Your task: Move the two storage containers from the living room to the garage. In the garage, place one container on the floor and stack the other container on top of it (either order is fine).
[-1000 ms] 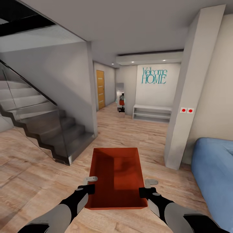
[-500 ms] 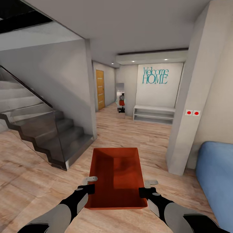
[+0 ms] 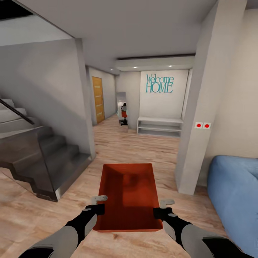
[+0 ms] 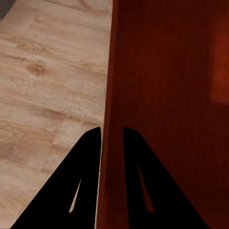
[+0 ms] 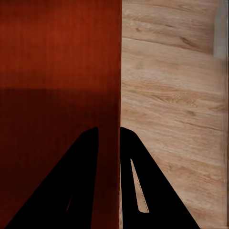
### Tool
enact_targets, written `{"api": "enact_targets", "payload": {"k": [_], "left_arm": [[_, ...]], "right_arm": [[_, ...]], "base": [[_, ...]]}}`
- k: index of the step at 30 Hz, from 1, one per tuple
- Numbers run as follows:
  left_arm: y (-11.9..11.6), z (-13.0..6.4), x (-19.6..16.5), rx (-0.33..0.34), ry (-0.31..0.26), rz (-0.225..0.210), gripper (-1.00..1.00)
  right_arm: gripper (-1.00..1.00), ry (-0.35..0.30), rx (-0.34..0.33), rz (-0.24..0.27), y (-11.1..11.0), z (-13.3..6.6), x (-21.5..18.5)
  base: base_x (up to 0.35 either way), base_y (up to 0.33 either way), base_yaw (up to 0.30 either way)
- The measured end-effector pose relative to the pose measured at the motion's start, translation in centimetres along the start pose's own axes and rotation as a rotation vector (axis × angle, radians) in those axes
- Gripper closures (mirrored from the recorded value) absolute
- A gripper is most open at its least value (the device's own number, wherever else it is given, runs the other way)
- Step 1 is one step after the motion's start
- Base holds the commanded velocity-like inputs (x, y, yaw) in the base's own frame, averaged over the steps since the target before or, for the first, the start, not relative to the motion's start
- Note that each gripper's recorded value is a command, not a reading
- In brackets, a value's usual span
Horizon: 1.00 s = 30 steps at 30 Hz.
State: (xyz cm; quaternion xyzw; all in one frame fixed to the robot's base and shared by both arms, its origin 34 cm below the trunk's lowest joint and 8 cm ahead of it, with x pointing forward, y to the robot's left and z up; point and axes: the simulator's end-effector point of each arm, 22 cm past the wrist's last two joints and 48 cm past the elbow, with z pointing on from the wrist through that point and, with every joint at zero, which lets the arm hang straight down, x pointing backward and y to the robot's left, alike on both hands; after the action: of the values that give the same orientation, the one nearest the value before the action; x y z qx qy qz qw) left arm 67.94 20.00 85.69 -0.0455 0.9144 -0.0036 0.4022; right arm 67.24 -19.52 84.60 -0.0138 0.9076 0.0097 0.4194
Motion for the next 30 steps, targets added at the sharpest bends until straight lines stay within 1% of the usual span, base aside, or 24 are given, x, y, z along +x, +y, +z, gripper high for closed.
{"api": "enact_targets", "payload": {"k": [3,7,30], "left_arm": [[-0.06,-0.01,0.01,-0.001,0.000,0.000,1.00],[-0.26,-0.04,0.01,-0.002,0.000,0.000,1.00],[-0.13,-0.02,0.02,-0.002,0.000,0.000,1.00]], "right_arm": [[1.00,0.000,0.000,0.000,-0.06,0.00,0.00],[1.00,0.000,-0.003,0.001,-0.26,0.02,0.00],[1.00,0.000,-0.001,0.000,-0.13,0.01,0.01]], "base": [[0.321,0.000,-0.233],[0.321,0.000,-0.073],[0.322,0.000,-0.004]]}}
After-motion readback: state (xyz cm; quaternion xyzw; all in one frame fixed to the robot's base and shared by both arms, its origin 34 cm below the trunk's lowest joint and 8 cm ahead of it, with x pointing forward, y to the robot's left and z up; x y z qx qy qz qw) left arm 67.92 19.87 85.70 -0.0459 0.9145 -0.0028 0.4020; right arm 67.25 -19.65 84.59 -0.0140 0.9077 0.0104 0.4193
